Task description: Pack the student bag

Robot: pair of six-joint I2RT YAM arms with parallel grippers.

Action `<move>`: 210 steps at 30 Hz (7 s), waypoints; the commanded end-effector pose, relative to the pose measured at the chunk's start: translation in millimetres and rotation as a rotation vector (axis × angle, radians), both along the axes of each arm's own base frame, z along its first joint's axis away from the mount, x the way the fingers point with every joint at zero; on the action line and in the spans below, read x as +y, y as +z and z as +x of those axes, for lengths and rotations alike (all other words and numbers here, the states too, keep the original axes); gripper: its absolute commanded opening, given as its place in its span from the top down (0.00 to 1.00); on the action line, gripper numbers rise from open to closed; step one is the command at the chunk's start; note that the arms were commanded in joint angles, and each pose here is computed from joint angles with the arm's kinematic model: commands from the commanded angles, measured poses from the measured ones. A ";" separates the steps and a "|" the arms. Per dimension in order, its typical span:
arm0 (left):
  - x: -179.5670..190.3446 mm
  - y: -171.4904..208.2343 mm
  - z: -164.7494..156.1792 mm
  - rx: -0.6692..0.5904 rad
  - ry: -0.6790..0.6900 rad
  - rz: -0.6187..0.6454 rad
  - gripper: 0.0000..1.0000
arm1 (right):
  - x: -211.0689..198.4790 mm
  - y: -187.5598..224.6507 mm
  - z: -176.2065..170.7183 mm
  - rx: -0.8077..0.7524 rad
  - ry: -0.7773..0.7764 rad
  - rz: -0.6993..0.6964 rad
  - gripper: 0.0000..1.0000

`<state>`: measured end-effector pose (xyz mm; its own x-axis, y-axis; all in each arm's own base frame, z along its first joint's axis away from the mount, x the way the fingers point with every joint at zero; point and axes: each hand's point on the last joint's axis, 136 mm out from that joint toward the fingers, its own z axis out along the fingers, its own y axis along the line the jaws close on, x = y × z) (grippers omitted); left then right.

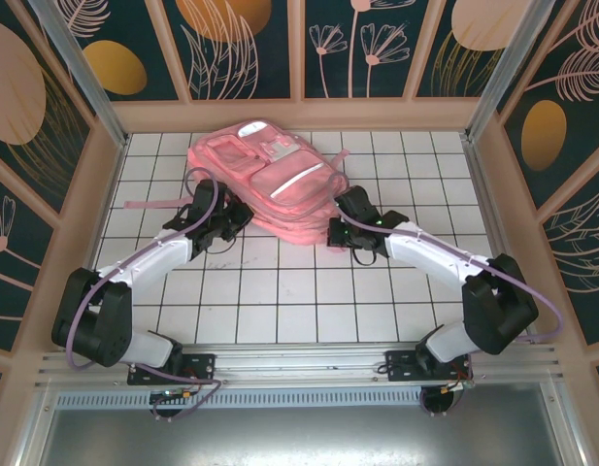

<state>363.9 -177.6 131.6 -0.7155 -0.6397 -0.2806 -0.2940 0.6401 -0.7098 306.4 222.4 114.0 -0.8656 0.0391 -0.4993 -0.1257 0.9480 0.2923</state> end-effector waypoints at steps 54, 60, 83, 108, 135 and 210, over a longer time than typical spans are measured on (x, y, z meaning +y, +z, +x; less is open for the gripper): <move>-61.0 -12.7 -29.7 0.163 -0.112 -0.232 0.50 | 144.3 10.8 -48.5 -0.017 0.286 0.258 1.00; -59.0 -18.5 -39.2 0.196 -0.100 -0.254 0.52 | 145.9 18.3 -47.3 -0.032 0.288 0.273 1.00; -74.1 -36.4 -18.7 0.199 -0.112 -0.237 0.89 | 143.7 8.2 -50.1 -0.020 0.288 0.264 1.00; -0.3 29.6 30.2 0.025 0.057 -0.066 1.00 | 4.7 -28.3 -35.2 -0.004 0.034 0.072 1.00; 37.6 39.2 19.2 0.135 0.093 0.021 0.38 | 212.6 35.8 -30.9 -0.072 0.331 0.374 1.00; -25.7 24.4 -20.4 0.047 -0.158 -0.123 1.00 | -2.6 -20.5 -1.4 -0.088 -0.192 0.160 0.40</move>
